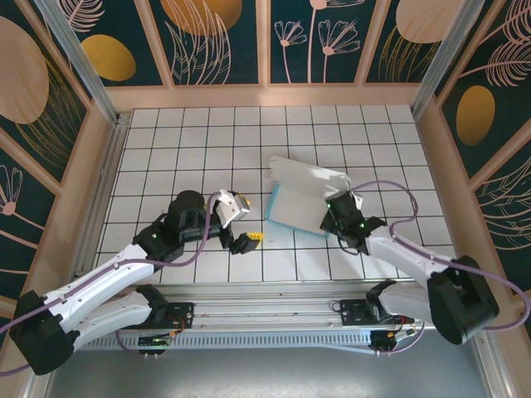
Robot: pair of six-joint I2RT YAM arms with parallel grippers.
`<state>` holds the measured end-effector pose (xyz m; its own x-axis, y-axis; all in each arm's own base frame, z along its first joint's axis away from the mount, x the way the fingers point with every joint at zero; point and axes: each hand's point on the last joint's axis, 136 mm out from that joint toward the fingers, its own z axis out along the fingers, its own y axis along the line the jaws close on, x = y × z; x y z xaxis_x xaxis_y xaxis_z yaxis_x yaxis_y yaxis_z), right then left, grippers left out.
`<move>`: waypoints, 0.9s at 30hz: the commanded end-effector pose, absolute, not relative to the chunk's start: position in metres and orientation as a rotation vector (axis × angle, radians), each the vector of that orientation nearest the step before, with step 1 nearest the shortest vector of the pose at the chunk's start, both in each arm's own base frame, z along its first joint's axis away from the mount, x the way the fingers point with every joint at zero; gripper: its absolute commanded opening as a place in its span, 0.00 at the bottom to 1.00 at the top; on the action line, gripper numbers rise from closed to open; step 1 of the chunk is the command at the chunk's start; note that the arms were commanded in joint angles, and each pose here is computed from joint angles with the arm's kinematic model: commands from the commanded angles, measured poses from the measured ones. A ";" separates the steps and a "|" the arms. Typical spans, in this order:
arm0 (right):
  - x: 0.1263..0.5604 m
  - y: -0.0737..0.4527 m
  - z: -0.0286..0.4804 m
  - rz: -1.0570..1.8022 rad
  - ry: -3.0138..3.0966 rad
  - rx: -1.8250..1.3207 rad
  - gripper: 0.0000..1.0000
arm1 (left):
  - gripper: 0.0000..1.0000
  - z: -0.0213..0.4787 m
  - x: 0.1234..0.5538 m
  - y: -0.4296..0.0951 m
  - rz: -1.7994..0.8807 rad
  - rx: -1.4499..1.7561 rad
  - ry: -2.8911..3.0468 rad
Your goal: Fold the paper box
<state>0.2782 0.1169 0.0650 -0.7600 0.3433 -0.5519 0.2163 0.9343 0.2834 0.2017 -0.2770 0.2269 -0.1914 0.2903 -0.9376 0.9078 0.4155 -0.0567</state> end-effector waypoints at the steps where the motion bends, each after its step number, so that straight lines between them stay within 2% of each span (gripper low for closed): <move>1: 0.341 0.140 0.106 0.327 2.303 0.169 0.00 | 0.99 0.243 0.242 -0.260 -0.667 0.771 1.823; 8: 0.417 0.175 0.091 0.445 2.384 0.026 0.00 | 0.99 0.252 0.290 -0.233 -0.494 0.520 2.004; 16: 0.448 0.185 0.062 0.432 2.436 -0.093 0.05 | 0.99 0.255 0.331 -0.198 -0.541 0.364 1.990; 20: 0.451 0.186 0.065 0.461 2.441 -0.108 0.14 | 0.99 0.247 0.347 -0.189 -0.519 0.353 2.022; 22: 0.452 0.188 0.076 0.478 2.434 -0.108 0.27 | 0.99 0.246 0.354 -0.186 -0.531 0.354 2.032; 24: 0.452 0.187 0.098 0.502 2.405 -0.109 0.35 | 0.99 0.245 0.361 -0.186 -0.540 0.367 2.037; 27: 0.455 0.173 0.146 0.516 2.317 -0.108 0.41 | 0.99 0.253 0.372 -0.190 -0.553 0.407 2.021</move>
